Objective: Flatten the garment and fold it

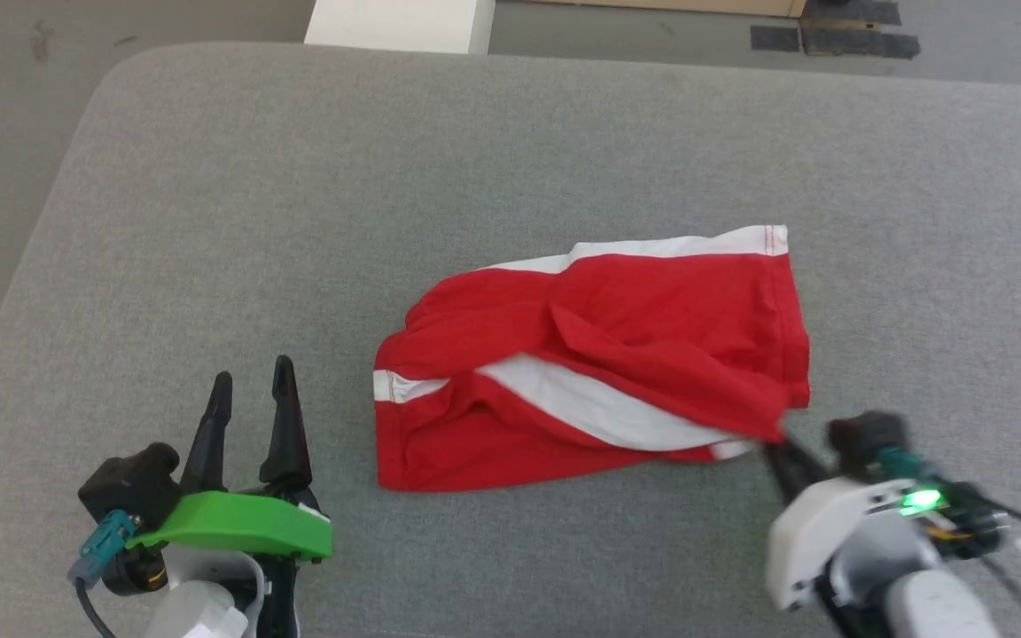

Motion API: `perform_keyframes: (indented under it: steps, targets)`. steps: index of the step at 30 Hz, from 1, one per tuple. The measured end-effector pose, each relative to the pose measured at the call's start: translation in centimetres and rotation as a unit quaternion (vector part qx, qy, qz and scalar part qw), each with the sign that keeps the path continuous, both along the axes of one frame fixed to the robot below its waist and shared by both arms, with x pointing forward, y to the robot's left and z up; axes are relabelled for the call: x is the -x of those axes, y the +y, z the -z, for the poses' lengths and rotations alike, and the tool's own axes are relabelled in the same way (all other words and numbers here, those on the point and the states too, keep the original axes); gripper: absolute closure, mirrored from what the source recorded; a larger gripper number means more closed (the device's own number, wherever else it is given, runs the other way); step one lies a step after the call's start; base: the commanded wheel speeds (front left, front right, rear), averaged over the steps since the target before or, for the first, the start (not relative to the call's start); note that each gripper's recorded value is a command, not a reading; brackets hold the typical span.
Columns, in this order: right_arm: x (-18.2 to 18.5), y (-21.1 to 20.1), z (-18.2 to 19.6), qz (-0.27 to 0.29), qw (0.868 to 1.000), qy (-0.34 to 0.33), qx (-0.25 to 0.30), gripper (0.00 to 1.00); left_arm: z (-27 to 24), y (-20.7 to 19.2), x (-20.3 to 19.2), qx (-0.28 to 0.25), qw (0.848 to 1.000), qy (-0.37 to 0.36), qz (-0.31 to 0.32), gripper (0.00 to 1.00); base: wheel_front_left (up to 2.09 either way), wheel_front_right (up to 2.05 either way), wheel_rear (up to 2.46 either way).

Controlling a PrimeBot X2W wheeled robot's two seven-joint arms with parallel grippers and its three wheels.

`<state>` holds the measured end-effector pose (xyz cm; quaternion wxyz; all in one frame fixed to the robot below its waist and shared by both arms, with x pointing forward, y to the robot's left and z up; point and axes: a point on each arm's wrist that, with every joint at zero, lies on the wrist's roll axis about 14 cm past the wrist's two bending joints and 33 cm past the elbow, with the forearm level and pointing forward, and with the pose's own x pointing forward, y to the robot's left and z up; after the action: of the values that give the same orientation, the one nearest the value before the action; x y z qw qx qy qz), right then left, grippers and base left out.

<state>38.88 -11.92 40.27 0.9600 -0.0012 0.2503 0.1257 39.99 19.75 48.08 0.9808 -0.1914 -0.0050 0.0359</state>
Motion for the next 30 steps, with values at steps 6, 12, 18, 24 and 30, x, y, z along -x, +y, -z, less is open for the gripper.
perform_keyframes:
  steps: [6, 12, 18, 24, 30]
  targets:
    - [-0.8, -6.4, -2.9, 0.08, 0.995, -0.035, 0.057, 1.0, -0.5, -0.3, 0.0, 0.004, 1.0, -0.008, 0.004, 0.0, 0.0, 0.0, 0.0]
    - [0.3, -9.0, -3.6, 0.113, 0.99, -0.025, 0.077, 0.0, -0.4, -1.7, 0.1, 0.002, 0.999, -0.01, 0.03, 0.0, 0.0, 0.0, 0.0]
    - [1.1, -10.5, -6.3, 0.138, 0.984, -0.087, 0.069, 0.0, -0.7, -5.3, 0.5, -0.014, 0.994, 0.003, 0.11, 0.0, 0.0, 0.0, 0.0]
    - [2.4, -11.2, -7.1, 0.153, 0.979, -0.126, 0.05, 0.0, 1.4, -11.5, 1.7, -0.012, 0.97, 0.079, 0.229, 0.0, 0.0, 0.0, 0.0]
    - [3.1, -10.4, -6.2, 0.148, 0.981, -0.119, 0.033, 0.0, 3.2, -13.1, 1.9, -0.01, 0.955, 0.147, 0.258, 0.0, 0.0, 0.0, 0.0]
